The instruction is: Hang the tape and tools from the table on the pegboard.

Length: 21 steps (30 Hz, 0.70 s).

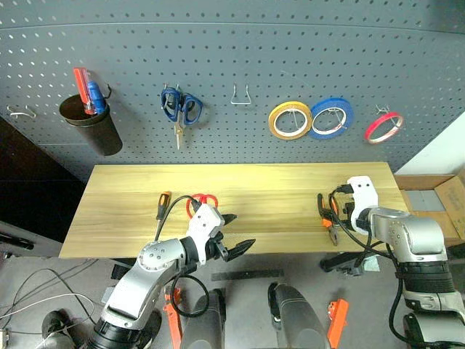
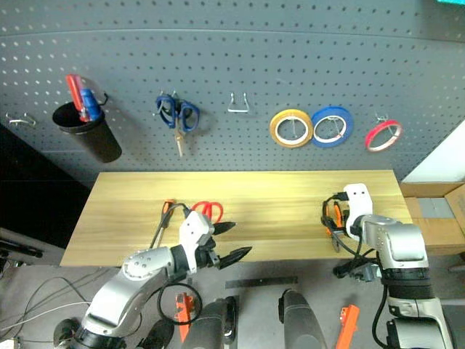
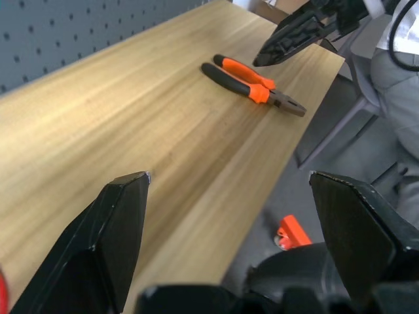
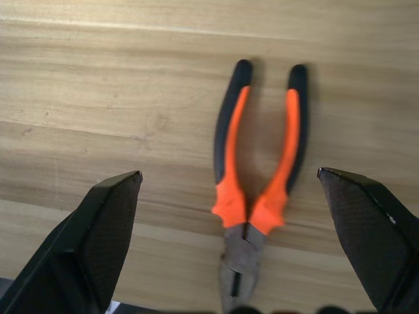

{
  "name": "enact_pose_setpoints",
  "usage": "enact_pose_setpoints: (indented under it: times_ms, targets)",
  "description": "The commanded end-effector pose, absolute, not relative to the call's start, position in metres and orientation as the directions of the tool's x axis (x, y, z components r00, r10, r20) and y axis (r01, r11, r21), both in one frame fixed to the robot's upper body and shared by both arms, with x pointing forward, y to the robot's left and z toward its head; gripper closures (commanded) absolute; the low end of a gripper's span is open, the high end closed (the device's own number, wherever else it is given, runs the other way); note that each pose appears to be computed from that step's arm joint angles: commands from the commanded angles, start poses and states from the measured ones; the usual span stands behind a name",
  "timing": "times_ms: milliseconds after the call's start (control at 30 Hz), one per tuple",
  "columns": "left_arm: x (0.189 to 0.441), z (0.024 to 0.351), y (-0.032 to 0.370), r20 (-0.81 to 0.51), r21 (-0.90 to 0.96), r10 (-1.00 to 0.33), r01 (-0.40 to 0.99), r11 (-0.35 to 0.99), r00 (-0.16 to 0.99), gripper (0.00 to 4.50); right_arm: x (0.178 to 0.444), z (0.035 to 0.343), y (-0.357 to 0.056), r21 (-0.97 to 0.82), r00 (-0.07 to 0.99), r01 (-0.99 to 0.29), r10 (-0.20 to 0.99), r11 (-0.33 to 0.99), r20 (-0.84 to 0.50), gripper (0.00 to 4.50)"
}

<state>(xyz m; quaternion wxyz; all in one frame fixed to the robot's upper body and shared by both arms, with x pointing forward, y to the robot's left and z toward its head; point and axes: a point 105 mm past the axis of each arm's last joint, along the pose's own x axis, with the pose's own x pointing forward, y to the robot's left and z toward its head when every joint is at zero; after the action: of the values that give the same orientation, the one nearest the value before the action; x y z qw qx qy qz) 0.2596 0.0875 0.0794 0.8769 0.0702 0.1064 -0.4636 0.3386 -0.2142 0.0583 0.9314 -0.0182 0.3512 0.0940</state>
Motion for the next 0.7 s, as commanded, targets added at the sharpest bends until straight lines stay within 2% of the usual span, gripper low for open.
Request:
enact_pose_setpoints:
  times_ms: [33, 400, 700]
  targets:
    - [0.252, 0.093, 0.080, -0.208, 0.033, -0.816, 0.838, 0.545, 0.539, 0.32, 0.339, 0.057, -0.214, 0.025, 0.731, -0.169, 0.143, 0.985, -0.667, 0.03]
    - [0.253, 0.102, 0.076, -0.185, 0.013, -0.815, 0.830, 0.557, 0.549, 0.32, 0.356, 0.051, -0.215, 0.000, 0.723, -0.136, 0.099, 0.991, -0.684, 0.03]
    - [0.252, 0.108, 0.075, -0.178, 0.004, -0.814, 0.828, 0.561, 0.552, 0.32, 0.353, 0.027, -0.222, -0.038, 0.663, -0.102, 0.039, 0.994, -0.748, 0.03]
